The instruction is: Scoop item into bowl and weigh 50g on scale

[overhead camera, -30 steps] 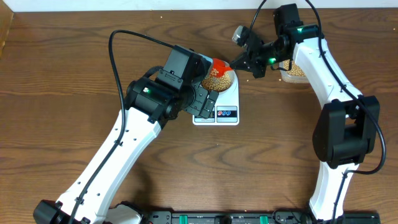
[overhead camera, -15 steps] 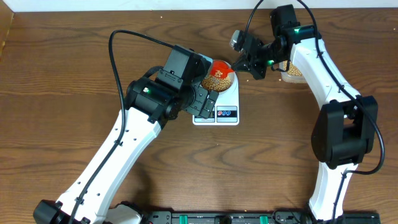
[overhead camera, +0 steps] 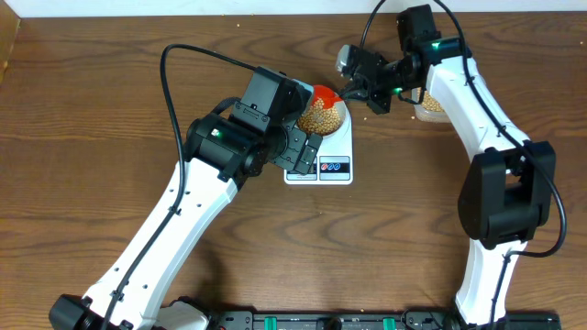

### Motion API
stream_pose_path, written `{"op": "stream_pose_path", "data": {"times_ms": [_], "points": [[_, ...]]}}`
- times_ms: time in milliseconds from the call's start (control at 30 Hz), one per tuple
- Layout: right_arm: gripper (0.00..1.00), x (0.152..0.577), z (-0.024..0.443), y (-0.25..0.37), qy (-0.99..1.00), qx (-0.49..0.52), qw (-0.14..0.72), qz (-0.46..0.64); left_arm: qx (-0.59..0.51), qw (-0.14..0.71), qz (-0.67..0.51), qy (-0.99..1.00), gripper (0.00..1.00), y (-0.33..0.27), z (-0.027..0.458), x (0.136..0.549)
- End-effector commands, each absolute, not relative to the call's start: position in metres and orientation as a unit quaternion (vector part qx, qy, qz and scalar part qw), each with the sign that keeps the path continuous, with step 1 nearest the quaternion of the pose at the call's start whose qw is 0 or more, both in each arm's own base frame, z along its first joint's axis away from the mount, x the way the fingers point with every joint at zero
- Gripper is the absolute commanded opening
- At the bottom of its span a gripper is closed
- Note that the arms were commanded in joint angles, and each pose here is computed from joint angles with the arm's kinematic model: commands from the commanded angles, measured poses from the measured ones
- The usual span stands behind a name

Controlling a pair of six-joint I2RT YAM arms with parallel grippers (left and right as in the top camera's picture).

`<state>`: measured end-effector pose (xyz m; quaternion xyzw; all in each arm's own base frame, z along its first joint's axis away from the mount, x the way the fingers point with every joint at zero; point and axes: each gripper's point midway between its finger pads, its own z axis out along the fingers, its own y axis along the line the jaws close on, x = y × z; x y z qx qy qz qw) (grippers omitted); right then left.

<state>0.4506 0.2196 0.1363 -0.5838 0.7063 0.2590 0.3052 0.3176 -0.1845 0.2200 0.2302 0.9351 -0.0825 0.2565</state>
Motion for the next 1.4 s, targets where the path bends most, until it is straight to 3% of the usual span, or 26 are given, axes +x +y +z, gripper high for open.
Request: {"op": "stream_pose_path", "data": {"times_ms": [0, 767, 1367], "points": [[0.01, 0.449, 0.155, 0.230, 0.670, -0.616, 0.330, 0.250, 0.235, 0.248, -0.079, 0.937, 0.98, -0.183, 0.214, 0.317], [0.01, 0.446, 0.175, 0.221, 0.690, -0.540, 0.337, 0.343, 0.235, 0.248, -0.079, 0.937, 0.98, -0.183, 0.214, 0.317], [0.01, 0.453, 0.143, 0.217, 0.730, -0.562, 0.298, 0.249, 0.235, 0.248, -0.079, 0.937, 0.98, -0.183, 0.214, 0.317]]}}
